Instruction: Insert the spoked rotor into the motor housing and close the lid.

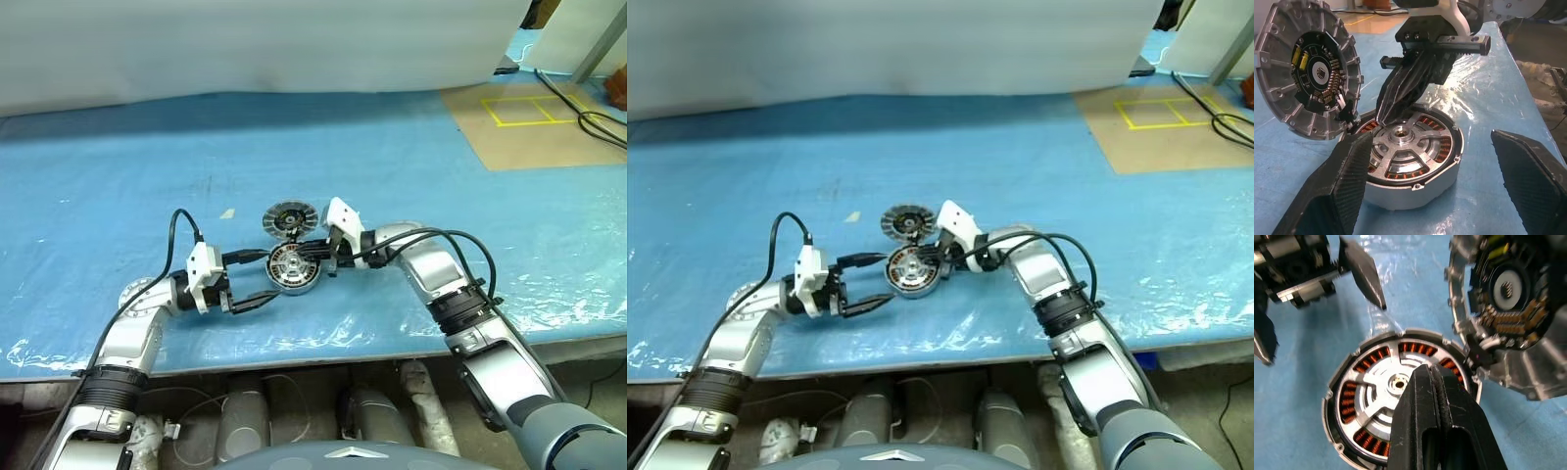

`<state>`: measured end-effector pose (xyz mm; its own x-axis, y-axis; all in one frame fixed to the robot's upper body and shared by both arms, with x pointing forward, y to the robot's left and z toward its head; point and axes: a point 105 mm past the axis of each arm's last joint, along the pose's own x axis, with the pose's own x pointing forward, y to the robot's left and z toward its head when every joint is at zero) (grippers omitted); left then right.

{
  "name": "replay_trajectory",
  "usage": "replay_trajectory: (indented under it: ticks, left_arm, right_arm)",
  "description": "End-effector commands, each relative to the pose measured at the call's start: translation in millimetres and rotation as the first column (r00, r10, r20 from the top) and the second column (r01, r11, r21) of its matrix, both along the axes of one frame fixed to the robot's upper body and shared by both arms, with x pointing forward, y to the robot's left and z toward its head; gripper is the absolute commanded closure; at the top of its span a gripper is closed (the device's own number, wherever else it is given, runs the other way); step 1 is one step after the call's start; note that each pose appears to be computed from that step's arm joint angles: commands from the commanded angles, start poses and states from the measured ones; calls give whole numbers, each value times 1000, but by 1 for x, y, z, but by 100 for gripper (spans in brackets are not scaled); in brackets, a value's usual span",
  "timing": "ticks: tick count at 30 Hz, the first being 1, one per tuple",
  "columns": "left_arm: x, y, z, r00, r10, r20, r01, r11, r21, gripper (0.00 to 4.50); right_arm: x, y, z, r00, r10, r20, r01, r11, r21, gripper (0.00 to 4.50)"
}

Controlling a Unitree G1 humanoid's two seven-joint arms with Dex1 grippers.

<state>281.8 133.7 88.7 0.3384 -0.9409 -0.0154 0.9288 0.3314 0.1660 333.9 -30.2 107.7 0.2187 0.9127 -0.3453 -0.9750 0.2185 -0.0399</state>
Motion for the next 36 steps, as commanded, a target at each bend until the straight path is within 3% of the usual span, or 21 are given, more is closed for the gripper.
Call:
replay_trajectory:
  ticks: [1,6,15,18,25,31,33,36]
  left_arm:
    - [3,2,8,999,9,35,-9,1000,-19,42]
    - [5,3,14,999,47,25,-45,996,-79,42]
    - [6,7,14,997,71,29,-69,995,-71,42]
    - [17,14,16,992,121,29,-118,990,-80,42]
    - [37,33,29,984,177,-6,-177,979,-100,42]
    - [63,44,40,959,285,-11,-284,952,-118,42]
    - [71,48,33,948,303,-93,-311,947,-81,42]
    - [75,45,36,961,249,-122,-263,958,-115,141]
  right_arm:
    - [-6,-4,27,999,38,35,-40,998,56,447]
    - [13,-29,26,993,-119,-7,120,989,86,447]
    - [22,-54,15,964,-261,-44,264,961,88,447]
    - [14,-50,14,971,-230,-66,236,967,95,447]
    - [-28,-24,14,999,-12,-51,15,998,61,447]
    - [-27,-12,19,998,21,-53,-17,997,70,447]
    - [-27,-10,18,998,25,-55,-21,997,68,447]
    - [-26,-9,17,998,27,-56,-24,997,67,450]
